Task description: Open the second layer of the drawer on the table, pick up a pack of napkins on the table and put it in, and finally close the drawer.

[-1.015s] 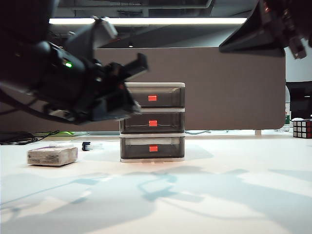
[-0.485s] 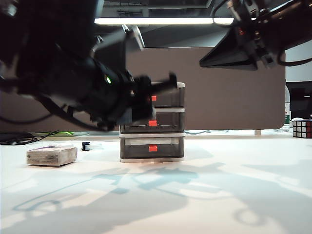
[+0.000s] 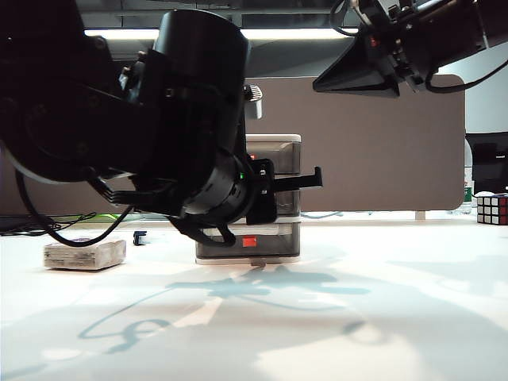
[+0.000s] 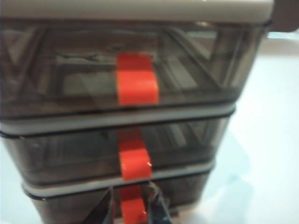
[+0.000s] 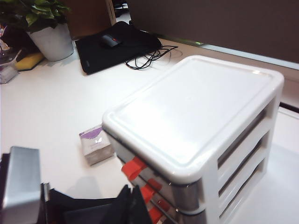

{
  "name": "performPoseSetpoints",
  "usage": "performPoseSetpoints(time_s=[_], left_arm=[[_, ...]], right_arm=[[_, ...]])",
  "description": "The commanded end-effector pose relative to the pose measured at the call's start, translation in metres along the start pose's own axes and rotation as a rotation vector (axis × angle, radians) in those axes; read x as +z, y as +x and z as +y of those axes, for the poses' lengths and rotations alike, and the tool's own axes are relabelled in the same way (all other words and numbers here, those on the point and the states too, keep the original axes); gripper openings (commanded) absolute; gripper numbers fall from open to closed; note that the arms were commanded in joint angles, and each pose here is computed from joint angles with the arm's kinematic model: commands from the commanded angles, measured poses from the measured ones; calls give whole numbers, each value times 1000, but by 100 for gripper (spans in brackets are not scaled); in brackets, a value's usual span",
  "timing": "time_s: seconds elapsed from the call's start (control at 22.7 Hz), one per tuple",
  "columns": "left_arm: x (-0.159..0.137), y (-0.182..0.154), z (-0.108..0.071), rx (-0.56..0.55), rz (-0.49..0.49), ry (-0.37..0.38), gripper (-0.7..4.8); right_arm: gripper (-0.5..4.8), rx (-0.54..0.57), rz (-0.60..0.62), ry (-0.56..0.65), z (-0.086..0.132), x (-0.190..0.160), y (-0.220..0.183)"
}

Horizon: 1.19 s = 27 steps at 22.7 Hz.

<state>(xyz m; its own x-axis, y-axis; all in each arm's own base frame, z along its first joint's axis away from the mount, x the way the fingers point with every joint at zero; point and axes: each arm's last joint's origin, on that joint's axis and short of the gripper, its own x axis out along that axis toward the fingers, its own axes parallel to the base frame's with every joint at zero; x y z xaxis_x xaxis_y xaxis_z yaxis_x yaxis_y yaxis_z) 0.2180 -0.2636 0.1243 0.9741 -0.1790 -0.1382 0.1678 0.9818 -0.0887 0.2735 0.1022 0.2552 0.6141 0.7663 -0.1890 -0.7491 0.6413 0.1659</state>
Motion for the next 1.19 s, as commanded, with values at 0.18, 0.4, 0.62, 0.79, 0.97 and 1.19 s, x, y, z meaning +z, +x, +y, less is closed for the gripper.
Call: performPoseSetpoints(time_s=[0.18, 0.4, 0.62, 0.79, 0.97, 1.19], left_arm=[[-6, 9, -7, 34, -14, -55, 90], [-9, 16, -10, 39, -14, -55, 95], [-4, 20, -13, 36, -29, -63, 134], [4, 27, -15, 40, -50, -82, 134], [8, 37, -10, 47, -57, -66, 134], [9, 41, -5, 73, -58, -65, 129]], right_arm=[[-4, 12, -5, -9, 0, 3, 3], [-4, 31, -5, -20, 1, 3, 3], [-4, 30, -5, -20, 1, 3, 3], [-4, 30, -5, -20, 1, 3, 3], [-4, 30, -5, -20, 1, 3, 3], [-5, 30, -4, -22, 1, 2, 3]])
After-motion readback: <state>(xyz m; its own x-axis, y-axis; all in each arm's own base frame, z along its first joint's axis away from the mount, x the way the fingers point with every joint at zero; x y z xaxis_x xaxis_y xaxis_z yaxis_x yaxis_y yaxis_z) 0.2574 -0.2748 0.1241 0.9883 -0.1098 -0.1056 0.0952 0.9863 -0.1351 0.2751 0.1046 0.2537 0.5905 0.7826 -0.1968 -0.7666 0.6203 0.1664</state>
